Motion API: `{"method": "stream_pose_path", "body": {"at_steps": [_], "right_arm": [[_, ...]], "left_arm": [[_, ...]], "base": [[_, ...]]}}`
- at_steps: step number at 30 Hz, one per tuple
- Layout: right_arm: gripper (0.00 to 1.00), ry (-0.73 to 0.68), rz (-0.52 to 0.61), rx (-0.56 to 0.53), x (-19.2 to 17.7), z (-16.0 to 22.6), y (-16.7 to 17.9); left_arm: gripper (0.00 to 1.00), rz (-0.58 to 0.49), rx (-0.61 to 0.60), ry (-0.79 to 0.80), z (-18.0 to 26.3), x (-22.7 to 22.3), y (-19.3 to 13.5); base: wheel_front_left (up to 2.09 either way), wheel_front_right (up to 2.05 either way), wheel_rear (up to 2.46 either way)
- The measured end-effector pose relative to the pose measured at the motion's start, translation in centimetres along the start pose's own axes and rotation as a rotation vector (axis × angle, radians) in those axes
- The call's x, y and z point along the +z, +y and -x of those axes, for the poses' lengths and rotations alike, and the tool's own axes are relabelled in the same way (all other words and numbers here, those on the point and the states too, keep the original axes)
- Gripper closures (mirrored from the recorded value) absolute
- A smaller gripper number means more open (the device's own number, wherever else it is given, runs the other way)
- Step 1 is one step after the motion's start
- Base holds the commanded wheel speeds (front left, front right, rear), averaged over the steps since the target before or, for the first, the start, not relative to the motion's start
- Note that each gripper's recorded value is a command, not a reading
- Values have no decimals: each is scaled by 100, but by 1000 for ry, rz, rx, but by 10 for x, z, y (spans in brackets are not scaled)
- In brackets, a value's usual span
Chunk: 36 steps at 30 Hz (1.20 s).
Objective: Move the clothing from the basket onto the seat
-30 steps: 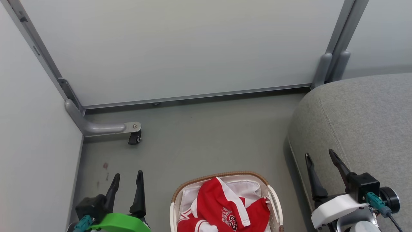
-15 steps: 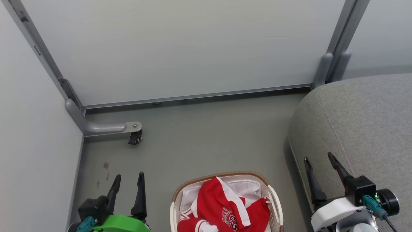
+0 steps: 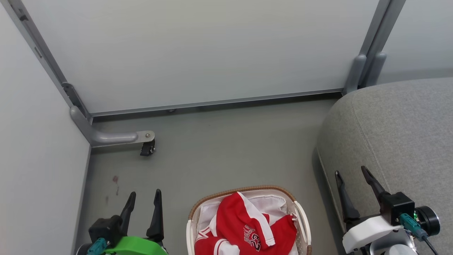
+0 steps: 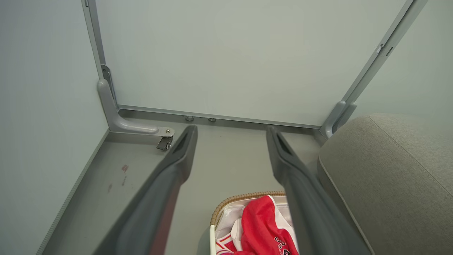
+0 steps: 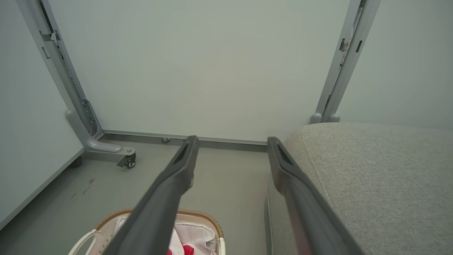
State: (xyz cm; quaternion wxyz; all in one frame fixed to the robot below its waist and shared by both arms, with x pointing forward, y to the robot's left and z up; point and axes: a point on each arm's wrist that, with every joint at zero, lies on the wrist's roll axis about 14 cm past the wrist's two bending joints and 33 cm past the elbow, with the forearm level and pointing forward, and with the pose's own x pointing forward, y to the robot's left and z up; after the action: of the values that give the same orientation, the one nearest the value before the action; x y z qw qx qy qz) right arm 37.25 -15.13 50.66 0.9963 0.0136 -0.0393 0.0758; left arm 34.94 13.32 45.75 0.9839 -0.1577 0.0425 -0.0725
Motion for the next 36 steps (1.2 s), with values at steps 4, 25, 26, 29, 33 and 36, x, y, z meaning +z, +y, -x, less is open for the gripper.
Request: {"method": "stream_pose_path", "body": {"at_steps": [4, 25, 26, 29, 33, 36], "right_arm": [[0, 6, -1, -3, -2, -3, -1], [0, 86, -27, -39, -52, -73, -25], [0, 95, -29, -42, -56, -74, -26], [0, 130, -35, -53, -74, -80, -31], [0, 168, -38, -61, -93, -84, -36], [0, 194, -43, -67, -107, -87, -39]], "left_arm": [[0, 0, -18, 35, -2, -11, -5], [0, -139, -255, 501, -67, -150, -40], [0, -147, -268, 532, -65, -159, -41], [0, -180, -321, 645, -56, -193, -43], [0, -216, -383, 766, -43, -228, -44], [0, -247, -432, 850, -36, -250, -44]], "base": [[0, 0, 0], [0, 0, 0], [0, 0, 0], [0, 0, 0], [0, 0, 0], [0, 0, 0]]}}
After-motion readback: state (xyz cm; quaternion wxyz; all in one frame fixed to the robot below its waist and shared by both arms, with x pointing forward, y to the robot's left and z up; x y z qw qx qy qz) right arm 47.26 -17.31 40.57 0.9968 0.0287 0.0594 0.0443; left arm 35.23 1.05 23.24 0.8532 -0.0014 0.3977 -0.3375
